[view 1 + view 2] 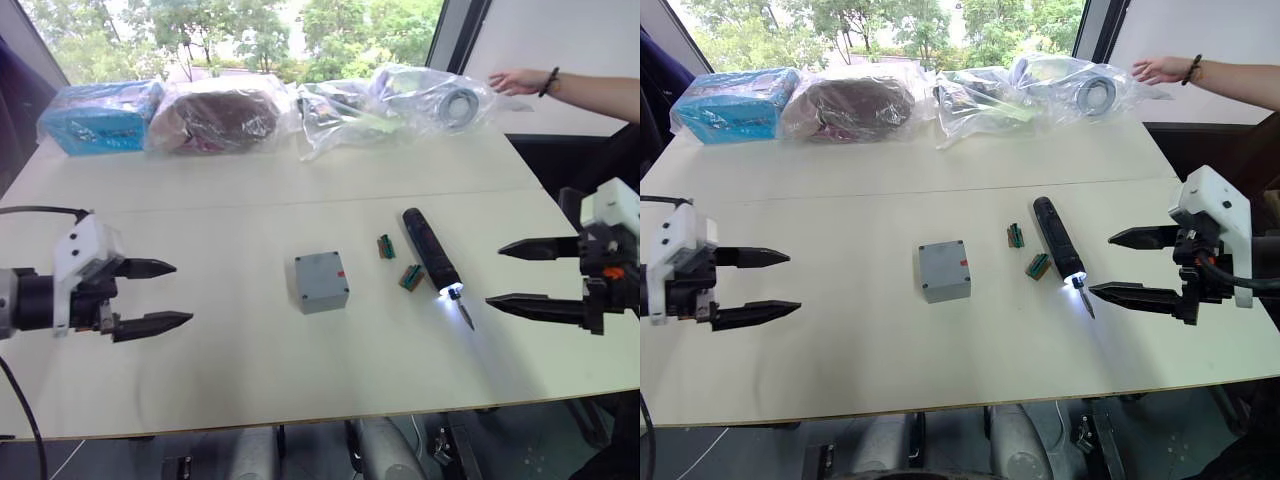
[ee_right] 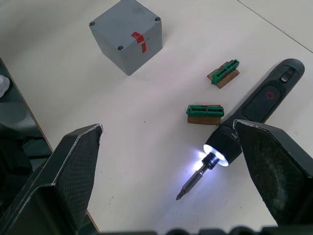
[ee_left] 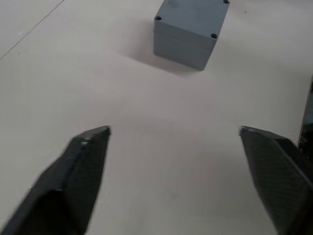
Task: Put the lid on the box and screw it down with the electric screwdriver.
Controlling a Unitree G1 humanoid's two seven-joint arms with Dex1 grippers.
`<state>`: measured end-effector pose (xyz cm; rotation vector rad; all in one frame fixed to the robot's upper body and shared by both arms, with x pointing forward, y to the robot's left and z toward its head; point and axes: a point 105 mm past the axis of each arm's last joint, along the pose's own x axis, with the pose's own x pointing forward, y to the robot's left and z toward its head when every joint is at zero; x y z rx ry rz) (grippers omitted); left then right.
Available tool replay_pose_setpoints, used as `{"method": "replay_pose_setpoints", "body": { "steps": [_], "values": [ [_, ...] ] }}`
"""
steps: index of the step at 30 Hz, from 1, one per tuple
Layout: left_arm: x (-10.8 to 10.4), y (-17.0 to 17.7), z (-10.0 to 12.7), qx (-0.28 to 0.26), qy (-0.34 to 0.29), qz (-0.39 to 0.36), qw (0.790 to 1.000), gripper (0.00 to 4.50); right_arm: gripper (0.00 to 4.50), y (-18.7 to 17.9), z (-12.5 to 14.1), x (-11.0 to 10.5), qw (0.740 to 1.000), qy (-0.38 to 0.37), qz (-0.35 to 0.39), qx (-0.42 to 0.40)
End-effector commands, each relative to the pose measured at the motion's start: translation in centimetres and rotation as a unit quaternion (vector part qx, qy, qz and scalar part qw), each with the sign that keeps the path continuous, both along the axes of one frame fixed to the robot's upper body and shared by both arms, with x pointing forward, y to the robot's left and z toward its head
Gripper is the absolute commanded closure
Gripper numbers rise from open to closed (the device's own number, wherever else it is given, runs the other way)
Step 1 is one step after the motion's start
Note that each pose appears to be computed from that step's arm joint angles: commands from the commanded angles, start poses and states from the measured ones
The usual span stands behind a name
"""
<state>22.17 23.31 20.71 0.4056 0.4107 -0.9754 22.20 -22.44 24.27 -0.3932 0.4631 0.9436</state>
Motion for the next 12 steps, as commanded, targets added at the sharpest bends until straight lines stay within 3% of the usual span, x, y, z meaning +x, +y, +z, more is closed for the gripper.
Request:
{"method": "replay_pose_setpoints", "body": {
  "steps": [1,12],
  "values": [
    [-0.78,0.05,1.05,0.013,-0.012,-0.013,1.0,0.14,0.0,0.18,1.23,-0.34,1.0,-0.015,0.009,-0.012],
    [-1.07,0.3,0.85,0.018,-0.019,-0.017,1.0,0.14,0.0,0.22,0.92,-0.06,0.999,-0.016,0.014,-0.024]
  ]
}}
